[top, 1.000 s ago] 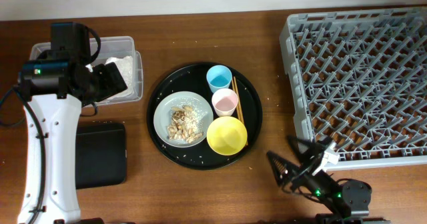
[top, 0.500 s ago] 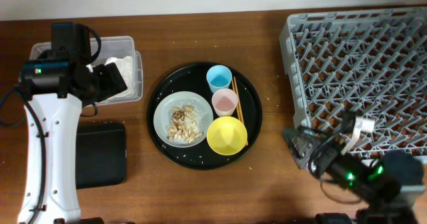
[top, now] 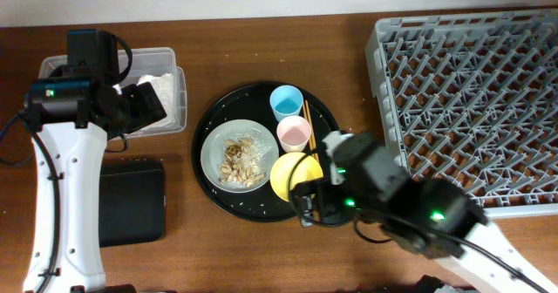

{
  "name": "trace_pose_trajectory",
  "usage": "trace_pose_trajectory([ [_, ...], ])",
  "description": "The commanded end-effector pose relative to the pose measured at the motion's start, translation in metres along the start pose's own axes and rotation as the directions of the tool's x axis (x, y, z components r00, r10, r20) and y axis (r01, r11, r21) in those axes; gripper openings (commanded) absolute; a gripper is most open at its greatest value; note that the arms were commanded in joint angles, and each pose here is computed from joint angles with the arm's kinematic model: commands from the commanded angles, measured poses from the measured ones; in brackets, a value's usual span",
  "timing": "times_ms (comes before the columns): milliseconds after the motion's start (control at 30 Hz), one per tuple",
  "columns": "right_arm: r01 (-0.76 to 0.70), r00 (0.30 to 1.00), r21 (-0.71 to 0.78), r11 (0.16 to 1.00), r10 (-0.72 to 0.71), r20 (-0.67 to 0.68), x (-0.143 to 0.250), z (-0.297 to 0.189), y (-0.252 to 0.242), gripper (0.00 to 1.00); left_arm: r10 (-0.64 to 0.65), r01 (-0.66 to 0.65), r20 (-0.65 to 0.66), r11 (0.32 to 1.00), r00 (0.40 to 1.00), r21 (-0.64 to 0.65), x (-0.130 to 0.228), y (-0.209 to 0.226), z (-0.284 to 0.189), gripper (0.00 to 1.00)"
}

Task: Sort waste into correct bins and load items into the dishwasher rack
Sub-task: 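Reach the right gripper to the yellow cup on the tray, then lift the yellow cup and place it in the dish rack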

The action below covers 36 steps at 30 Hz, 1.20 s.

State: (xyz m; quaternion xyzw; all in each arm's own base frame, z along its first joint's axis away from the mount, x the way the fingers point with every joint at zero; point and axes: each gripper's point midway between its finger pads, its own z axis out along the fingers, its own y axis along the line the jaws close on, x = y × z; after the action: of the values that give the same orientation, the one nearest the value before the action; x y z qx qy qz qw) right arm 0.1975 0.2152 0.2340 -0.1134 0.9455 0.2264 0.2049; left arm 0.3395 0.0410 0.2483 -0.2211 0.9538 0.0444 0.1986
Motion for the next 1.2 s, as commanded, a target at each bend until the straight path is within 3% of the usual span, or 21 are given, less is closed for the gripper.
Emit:
trace_pose_trajectory([
  [0,0.006,1.0,0.118,0.993,-0.003,-0.03,-0.001,0.034,0.0,0.98,0.014,-0.014,0.002,1.0,1.0,-0.011,0.0,0.003,0.0,0.99],
  [67,0.014,0.996,0.16,0.987,0.001,-0.094,0.003,0.063,-0.004,0.98,0.014,-0.014,0.002,1.0,1.0,-0.011,0.0,0.002,0.0,0.99],
  [200,0.018,0.996,0.15,0.989,-0.005,-0.092,-0.01,0.105,0.003,0.98,0.014,-0.014,0.002,1.0,1.0,-0.011,0.0,0.002,0.0,0.99],
  [300,0.092,0.991,0.253,0.963,-0.062,-0.121,-0.011,0.146,-0.017,0.97,0.014,-0.014,0.002,1.0,1.0,-0.011,0.0,0.003,0.0,0.99],
  [467,0.164,0.963,0.309,0.937,-0.084,-0.257,0.015,0.19,-0.039,0.63,0.014,-0.014,0.002,1.0,1.0,-0.011,0.0,0.003,0.0,0.99],
  [833,0.233,0.947,0.326,0.916,-0.137,-0.291,0.033,0.214,-0.034,0.53,0.014,-0.014,0.002,1.0,1.0,-0.011,0.0,0.002,0.0,0.99],
  [900,0.234,0.948,0.331,0.914,-0.139,-0.288,0.033,0.214,-0.035,0.45,0.014,-0.014,0.002,1.0,1.0,-0.011,0.0,0.003,0.0,0.99],
  [1000,0.237,0.945,0.336,0.912,-0.136,-0.299,0.035,0.212,-0.036,0.2,0.014,-0.014,0.002,1.0,1.0,-0.011,0.0,0.003,0.0,0.99],
  [1167,0.226,0.934,0.293,0.929,-0.122,-0.335,0.039,0.207,-0.026,0.04,0.014,-0.014,0.002,1.0,1.0,-0.011,0.0,0.003,0.0,0.99],
])
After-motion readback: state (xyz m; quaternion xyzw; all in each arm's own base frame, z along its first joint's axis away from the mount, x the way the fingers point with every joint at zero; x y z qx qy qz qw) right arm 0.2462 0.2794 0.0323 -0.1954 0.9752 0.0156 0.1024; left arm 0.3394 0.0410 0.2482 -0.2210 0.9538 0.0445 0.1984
